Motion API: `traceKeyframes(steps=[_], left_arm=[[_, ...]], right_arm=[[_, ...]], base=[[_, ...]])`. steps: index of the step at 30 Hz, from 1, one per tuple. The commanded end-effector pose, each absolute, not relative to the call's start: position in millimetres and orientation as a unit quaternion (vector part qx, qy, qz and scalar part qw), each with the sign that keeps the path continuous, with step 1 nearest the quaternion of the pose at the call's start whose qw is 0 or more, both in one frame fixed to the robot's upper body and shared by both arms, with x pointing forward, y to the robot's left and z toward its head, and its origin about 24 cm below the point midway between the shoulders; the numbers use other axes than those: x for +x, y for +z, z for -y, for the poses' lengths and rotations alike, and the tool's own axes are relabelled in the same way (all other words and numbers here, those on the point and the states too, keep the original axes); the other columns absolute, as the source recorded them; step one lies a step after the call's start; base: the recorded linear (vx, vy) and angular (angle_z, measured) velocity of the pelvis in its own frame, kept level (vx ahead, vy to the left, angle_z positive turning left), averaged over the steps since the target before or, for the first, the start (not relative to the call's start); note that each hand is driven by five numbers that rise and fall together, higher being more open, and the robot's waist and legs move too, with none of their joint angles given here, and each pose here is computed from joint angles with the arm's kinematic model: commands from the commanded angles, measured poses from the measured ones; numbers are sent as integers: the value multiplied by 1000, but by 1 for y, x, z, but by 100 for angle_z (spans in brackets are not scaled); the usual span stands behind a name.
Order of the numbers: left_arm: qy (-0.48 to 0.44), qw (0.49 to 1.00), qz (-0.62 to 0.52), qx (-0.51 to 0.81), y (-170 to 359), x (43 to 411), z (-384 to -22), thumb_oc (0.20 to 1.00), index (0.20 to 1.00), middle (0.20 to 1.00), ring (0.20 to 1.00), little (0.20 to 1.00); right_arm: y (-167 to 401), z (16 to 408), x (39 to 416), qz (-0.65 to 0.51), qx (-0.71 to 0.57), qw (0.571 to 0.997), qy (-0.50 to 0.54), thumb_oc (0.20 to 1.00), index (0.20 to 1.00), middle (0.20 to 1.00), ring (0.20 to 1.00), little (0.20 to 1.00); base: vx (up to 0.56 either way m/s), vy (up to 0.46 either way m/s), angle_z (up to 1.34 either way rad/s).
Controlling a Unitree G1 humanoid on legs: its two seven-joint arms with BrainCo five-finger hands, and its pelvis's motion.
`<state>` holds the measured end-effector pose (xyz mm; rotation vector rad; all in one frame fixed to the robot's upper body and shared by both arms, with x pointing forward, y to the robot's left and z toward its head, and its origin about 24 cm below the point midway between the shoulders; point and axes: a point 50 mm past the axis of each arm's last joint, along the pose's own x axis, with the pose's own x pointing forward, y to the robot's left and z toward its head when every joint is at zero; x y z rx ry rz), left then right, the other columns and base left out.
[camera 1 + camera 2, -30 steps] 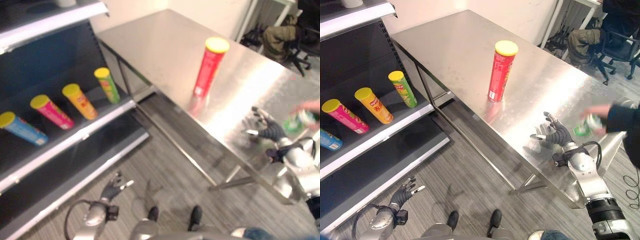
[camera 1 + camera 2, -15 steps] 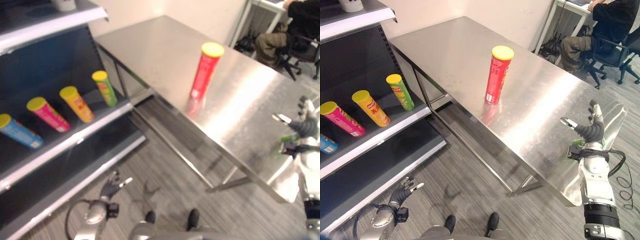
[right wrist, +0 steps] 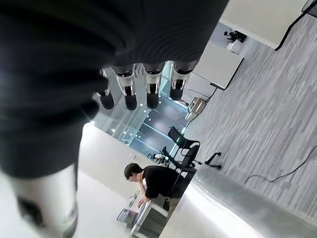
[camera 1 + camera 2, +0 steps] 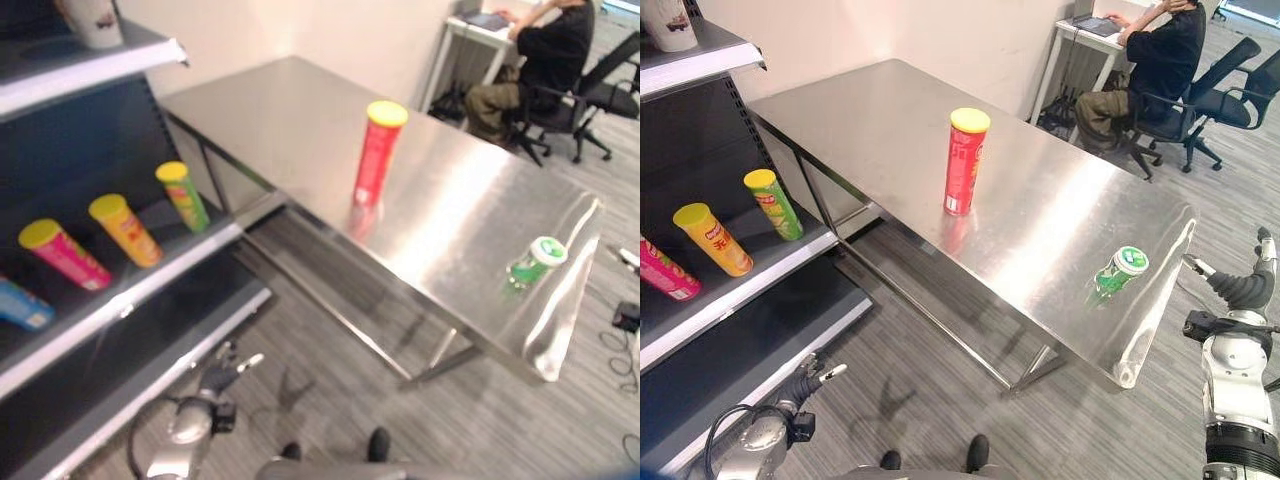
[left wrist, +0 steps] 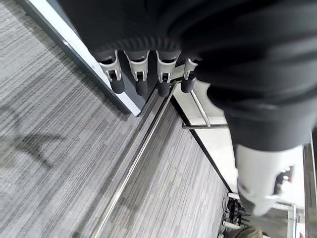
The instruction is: Put the goods on the table back onto the shelves and tidy them up.
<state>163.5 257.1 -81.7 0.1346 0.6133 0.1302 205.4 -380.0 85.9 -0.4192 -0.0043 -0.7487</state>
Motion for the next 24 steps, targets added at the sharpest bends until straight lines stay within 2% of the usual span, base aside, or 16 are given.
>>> traceKeyframes(steps=[1, 7, 11, 12, 14, 15, 19, 24], left_arm=[[67, 963, -247, 82, -61, 187, -267, 1000, 1000, 1000, 1000, 1000], [62, 963, -248, 86, -60, 186, -267, 1000, 1000, 1000, 1000, 1000], [52, 964, -246, 93, -58, 187, -264, 1000, 1000, 1000, 1000, 1000], [50, 965, -242, 94, -57, 188, -265, 1000, 1000, 1000, 1000, 1000], [49, 965, -240, 96, -55, 188, -266, 1000, 1000, 1000, 1000, 1000], [46, 965, -238, 101, -53, 190, -267, 1000, 1000, 1000, 1000, 1000], [29, 964, -244, 105, -57, 189, -260, 1000, 1000, 1000, 1000, 1000], [9, 964, -239, 114, -55, 194, -255, 1000, 1000, 1000, 1000, 1000]], right_arm=[[130, 388, 218, 82, -208, 906, -361, 1000, 1000, 1000, 1000, 1000], [107, 385, 205, 41, -200, 915, -349, 1000, 1000, 1000, 1000, 1000], [90, 372, 209, 11, -195, 928, -317, 1000, 1000, 1000, 1000, 1000], [76, 357, 217, -11, -186, 943, -276, 1000, 1000, 1000, 1000, 1000], [64, 358, 223, -47, -192, 947, -253, 1000, 1000, 1000, 1000, 1000], [65, 357, 231, -63, -222, 946, -228, 1000, 1000, 1000, 1000, 1000], [88, 365, 242, -38, -282, 925, -250, 1000, 1000, 1000, 1000, 1000], [110, 362, 258, -2, -307, 918, -250, 1000, 1000, 1000, 1000, 1000]], base=[[-16, 20, -22], [-26, 19, -11], [-48, 36, -40], [-43, 56, -80], [-23, 34, -63], [-36, 4, -71], [18, -21, -11], [18, -18, 18]])
